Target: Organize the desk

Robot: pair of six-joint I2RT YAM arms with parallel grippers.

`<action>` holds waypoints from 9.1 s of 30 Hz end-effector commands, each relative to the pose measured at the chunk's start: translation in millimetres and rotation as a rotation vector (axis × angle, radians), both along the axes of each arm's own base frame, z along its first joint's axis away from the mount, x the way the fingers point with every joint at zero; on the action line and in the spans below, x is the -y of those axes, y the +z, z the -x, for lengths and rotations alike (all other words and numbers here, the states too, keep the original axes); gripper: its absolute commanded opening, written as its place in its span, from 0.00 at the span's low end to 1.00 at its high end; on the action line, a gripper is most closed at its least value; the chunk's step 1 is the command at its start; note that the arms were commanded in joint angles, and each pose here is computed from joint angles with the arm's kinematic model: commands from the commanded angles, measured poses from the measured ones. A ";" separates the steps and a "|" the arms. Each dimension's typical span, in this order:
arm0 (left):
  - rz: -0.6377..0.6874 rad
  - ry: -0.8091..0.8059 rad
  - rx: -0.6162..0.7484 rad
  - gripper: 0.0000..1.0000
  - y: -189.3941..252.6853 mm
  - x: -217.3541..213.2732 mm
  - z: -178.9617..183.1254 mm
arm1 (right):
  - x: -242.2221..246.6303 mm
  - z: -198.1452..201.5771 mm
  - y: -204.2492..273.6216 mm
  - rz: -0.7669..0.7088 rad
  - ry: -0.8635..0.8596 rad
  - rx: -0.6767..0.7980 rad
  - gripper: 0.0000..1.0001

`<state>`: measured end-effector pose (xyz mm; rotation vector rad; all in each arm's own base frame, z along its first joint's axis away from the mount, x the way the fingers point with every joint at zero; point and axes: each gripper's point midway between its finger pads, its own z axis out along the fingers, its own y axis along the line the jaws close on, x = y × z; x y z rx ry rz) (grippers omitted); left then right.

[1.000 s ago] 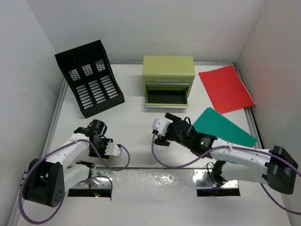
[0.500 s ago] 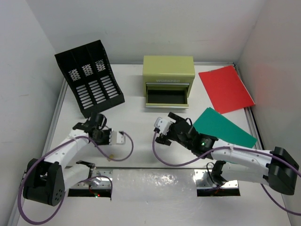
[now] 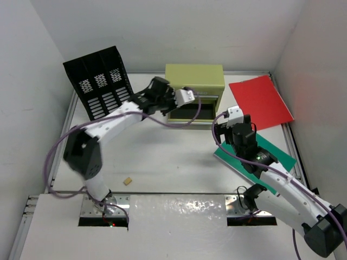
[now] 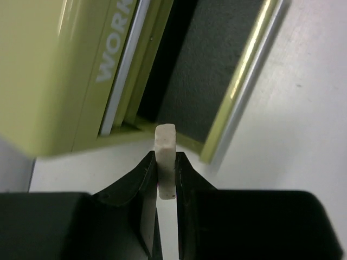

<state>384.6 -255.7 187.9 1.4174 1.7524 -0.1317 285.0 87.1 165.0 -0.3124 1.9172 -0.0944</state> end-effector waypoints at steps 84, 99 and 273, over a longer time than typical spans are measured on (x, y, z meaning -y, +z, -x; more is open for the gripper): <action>0.426 0.963 -0.099 1.00 11.2 -306.4 82.7 | -237.3 -40.5 -32.9 0.055 0.636 -0.132 0.00; 0.416 0.948 -0.110 1.00 7.7 -305.3 83.8 | -108.5 -173.6 -68.5 0.300 0.220 -0.246 0.06; -0.129 -0.140 0.022 0.87 -53.8 121.1 85.8 | 176.8 88.2 -118.9 -1.226 -0.810 -0.097 0.00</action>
